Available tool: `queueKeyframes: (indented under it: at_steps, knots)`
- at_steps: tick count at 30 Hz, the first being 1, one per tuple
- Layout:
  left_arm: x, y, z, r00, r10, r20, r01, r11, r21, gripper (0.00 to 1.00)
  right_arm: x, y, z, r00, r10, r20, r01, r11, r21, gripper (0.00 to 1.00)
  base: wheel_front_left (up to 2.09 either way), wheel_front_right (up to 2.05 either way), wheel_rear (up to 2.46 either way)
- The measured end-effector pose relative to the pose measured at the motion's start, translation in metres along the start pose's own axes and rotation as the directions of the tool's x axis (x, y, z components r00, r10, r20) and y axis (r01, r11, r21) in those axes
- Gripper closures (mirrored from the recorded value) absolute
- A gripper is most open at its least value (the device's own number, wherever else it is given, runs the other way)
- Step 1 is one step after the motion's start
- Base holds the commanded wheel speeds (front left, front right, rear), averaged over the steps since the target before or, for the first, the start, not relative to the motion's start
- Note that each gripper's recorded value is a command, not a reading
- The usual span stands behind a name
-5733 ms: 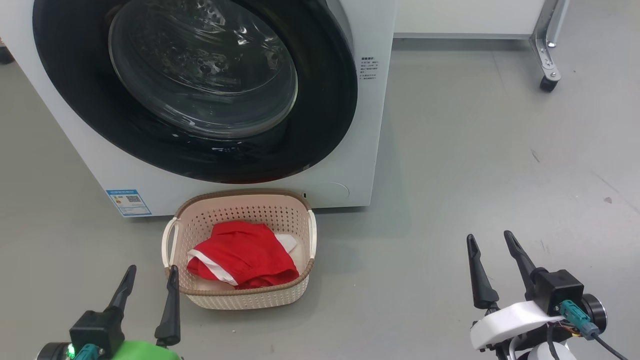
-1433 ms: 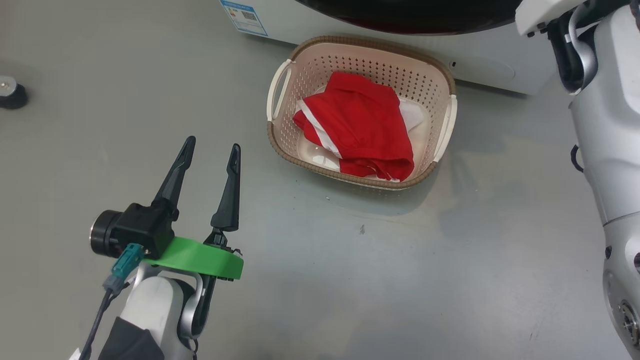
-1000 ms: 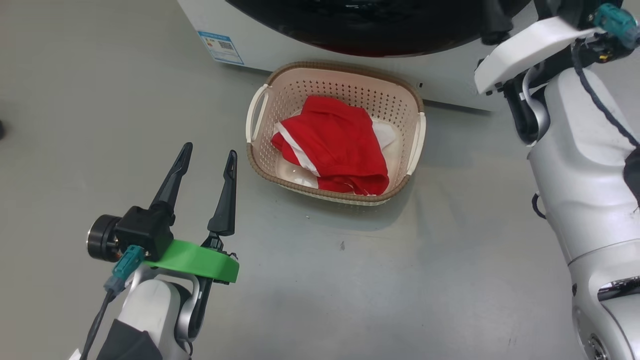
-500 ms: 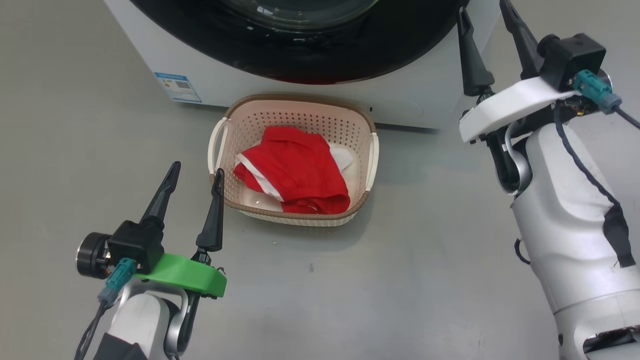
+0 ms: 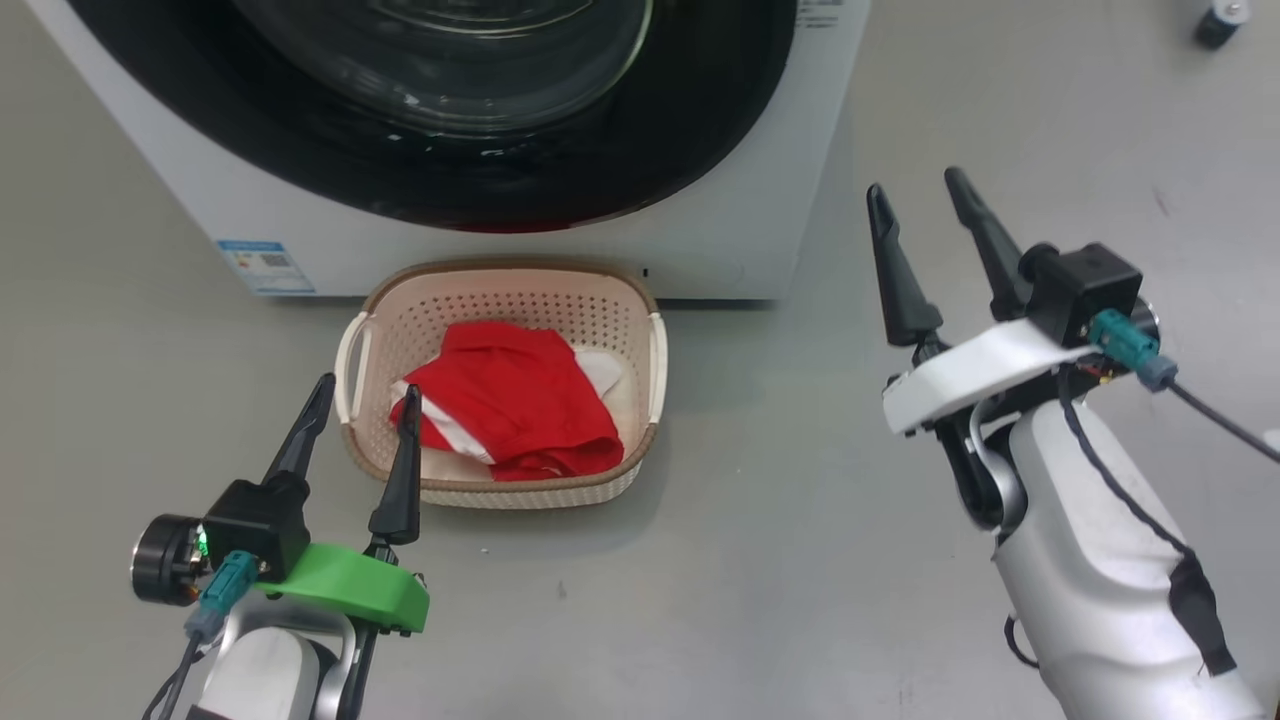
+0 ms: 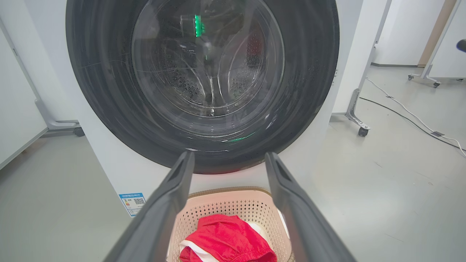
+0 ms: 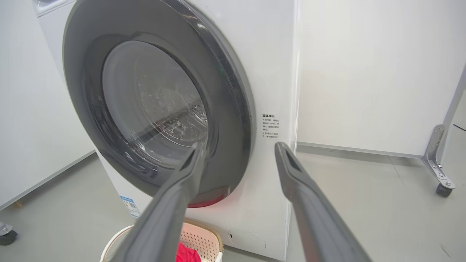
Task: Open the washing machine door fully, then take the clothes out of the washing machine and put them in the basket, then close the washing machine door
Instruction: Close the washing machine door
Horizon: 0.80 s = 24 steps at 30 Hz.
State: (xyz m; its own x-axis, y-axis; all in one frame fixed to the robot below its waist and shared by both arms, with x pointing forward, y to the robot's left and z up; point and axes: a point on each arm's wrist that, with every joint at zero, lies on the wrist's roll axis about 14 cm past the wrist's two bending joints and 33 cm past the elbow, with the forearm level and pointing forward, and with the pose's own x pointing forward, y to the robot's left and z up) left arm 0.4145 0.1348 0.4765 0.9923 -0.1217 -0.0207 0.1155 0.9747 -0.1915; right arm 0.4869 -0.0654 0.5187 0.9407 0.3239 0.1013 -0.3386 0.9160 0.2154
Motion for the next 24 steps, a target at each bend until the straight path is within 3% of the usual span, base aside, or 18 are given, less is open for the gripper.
queueKeyframes:
  at_steps: [24]
  knots:
    - [-0.025, -0.019, 0.002, 1.000, -0.011, 0.000, 0.011, 1.000, -0.019, 0.00, -0.116, -0.039, -0.006, 0.962, -0.272, -0.022, 0.273, 0.962, 0.001, 0.00, 0.00, 0.00, 0.00]
